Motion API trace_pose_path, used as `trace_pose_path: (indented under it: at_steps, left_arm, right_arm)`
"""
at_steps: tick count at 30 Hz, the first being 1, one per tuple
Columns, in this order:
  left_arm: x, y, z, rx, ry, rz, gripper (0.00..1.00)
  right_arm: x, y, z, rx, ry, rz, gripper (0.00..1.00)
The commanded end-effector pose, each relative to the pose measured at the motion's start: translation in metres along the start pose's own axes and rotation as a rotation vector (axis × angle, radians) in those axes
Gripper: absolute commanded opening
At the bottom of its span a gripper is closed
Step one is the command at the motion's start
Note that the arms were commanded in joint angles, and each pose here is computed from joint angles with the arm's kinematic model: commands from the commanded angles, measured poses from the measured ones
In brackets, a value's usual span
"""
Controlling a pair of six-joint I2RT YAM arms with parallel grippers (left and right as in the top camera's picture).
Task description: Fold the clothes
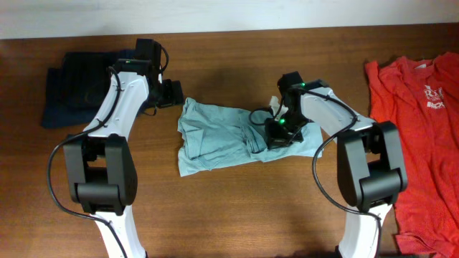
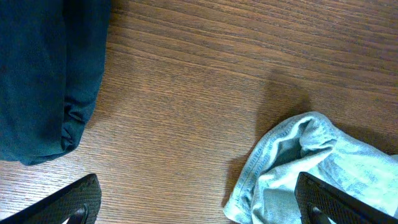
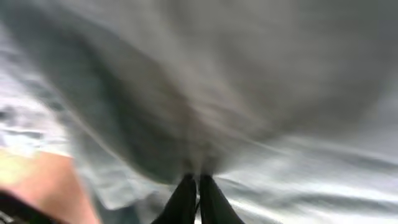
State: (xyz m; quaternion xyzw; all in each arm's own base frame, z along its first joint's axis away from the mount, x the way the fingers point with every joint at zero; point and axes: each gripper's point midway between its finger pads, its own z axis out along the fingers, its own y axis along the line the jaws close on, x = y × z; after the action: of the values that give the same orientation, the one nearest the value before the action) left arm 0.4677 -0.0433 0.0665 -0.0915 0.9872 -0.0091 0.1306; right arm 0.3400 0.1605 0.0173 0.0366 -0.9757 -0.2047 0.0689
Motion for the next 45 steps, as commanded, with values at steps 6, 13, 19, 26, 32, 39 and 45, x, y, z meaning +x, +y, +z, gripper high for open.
trace_pose_path:
  at_steps: [6, 13, 19, 26, 32, 39, 45]
  left_arm:
    - [-0.008, -0.003, -0.012, 0.014, -0.033, 0.000, 0.99]
    - [-0.008, -0.003, -0.012, 0.014, -0.033, 0.000, 0.99]
    - [-0.008, -0.003, -0.012, 0.014, -0.033, 0.000, 0.99]
    - [-0.008, -0.003, -0.012, 0.014, -0.033, 0.000, 0.99]
    - [-0.008, -0.003, -0.012, 0.014, -0.033, 0.000, 0.99]
    - [-0.008, -0.002, -0.012, 0.014, -0.033, -0.001, 0.99]
    - [-0.008, -0.002, -0.012, 0.014, -0.033, -0.001, 0.99]
  right_arm:
    - [0.005, 0.079, 0.002, -0.273, -0.005, -0.194, 0.09]
    - [-0.019, 0.095, -0.045, -0.359, -0.095, -0.241, 0.09]
    - [-0.060, 0.064, -0.079, -0.049, -0.270, -0.248, 0.09]
    - [-0.070, -0.006, -0.123, 0.129, -0.309, -0.105, 0.17]
    - [-0.048, -0.073, -0.142, 0.142, -0.239, -0.065, 0.67]
    - [-0.032, -0.117, -0.147, 0.071, -0.219, -0.089, 0.77]
    - [-0.032, -0.135, -0.128, -0.023, -0.242, -0.100, 0.72]
